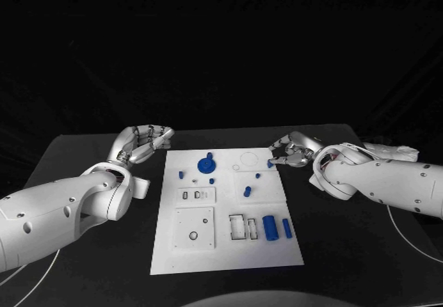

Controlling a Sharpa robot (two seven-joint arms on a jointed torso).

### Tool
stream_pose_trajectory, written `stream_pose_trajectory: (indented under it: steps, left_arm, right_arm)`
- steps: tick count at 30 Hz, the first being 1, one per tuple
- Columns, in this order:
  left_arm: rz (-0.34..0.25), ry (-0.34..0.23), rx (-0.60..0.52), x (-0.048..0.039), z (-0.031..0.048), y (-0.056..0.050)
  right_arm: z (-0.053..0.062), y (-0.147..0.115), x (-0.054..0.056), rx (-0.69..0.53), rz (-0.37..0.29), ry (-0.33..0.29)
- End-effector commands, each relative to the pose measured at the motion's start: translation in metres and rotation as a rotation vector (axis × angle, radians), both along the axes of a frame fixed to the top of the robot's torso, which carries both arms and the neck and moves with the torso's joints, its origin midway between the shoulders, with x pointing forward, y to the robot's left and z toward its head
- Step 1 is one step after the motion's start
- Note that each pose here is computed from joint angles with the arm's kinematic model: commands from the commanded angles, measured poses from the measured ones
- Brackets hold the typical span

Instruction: Assemble the parts on the task board

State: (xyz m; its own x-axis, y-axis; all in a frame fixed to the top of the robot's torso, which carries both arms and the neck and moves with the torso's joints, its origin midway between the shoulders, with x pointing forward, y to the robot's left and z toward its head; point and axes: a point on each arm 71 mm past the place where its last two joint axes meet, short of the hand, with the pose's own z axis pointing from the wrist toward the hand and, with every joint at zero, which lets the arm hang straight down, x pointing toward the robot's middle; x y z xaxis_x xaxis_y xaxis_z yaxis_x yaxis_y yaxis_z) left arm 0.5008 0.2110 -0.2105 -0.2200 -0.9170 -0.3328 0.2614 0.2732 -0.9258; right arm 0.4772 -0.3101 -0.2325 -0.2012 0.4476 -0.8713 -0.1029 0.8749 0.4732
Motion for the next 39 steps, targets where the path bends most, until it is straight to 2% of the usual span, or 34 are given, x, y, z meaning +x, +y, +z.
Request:
stream_pose_trajectory:
  steps: [1,25,39]
  left_arm:
    - [-0.017,-0.008,-0.004,-0.0006,0.0010,-0.001]
    - [-0.006,-0.010,0.000,-0.0013,0.0013,0.004]
    - [-0.005,-0.009,0.000,-0.0016,0.0013,0.004]
  right_arm:
    - [-0.006,0.000,0.001,-0.032,0.027,0.029]
    - [-0.021,0.003,0.007,-0.063,0.020,0.088]
    - [-0.024,0.006,0.009,-0.079,0.015,0.102]
